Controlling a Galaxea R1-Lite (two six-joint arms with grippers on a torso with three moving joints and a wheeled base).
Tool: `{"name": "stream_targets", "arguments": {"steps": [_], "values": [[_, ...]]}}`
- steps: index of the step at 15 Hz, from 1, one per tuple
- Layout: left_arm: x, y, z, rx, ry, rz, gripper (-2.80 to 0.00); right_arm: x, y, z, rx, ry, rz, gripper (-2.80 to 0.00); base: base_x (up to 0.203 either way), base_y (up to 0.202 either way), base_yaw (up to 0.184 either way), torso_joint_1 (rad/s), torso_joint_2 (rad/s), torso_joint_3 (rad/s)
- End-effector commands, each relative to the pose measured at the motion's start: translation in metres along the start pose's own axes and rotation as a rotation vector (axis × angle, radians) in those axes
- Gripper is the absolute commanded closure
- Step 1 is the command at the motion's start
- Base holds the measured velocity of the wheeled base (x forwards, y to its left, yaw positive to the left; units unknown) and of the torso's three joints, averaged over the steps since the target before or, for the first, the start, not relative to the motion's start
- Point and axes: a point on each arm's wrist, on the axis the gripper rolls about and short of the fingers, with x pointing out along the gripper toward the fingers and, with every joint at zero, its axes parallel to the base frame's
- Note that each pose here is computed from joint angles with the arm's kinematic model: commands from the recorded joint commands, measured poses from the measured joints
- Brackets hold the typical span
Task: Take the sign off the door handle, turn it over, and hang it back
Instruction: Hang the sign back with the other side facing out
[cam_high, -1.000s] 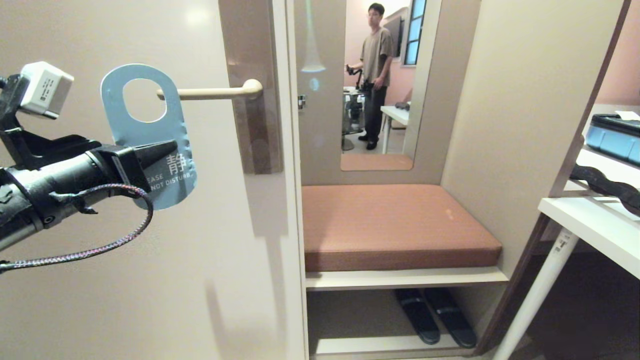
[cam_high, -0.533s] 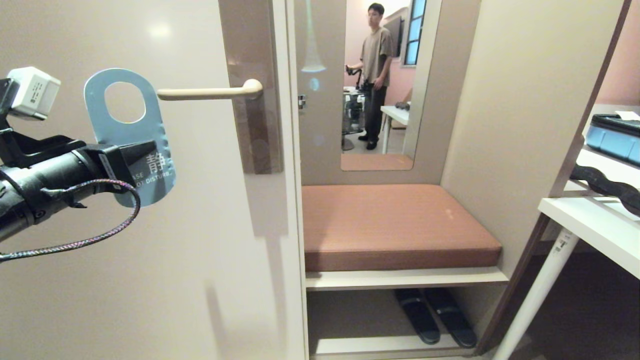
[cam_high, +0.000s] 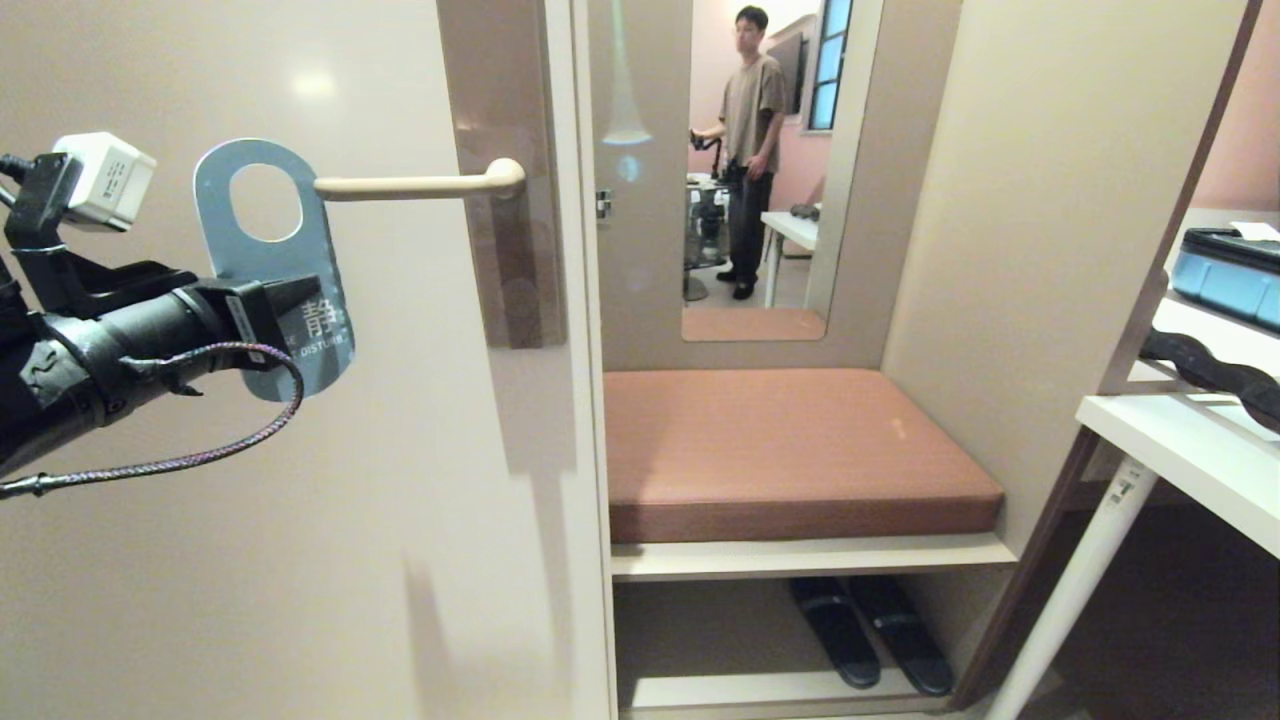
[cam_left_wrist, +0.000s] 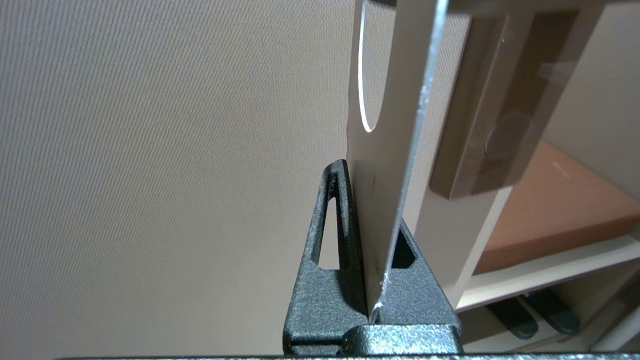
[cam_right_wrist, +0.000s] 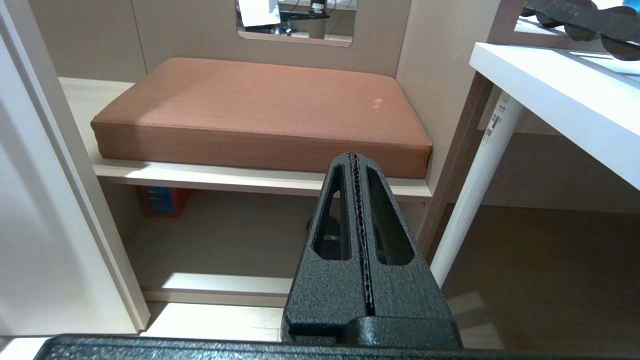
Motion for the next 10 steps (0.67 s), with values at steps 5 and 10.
{"name": "stream_targets", "arguments": {"steps": [5, 10], "values": [[0.014, 0.002, 0.002, 0.000, 0.000, 0.022, 0.00, 0.000, 0.000, 0.000, -0.001, -0.001, 0.000, 0.00, 0.000, 0.000, 0.000, 0.000, 0.00, 0.000], [0.015, -0.013, 0.003, 0.003, -0.003, -0.007, 0.00, 0.000, 0.000, 0.000, -0.001, -0.001, 0.000, 0.00, 0.000, 0.000, 0.000, 0.000, 0.00, 0.000]]}}
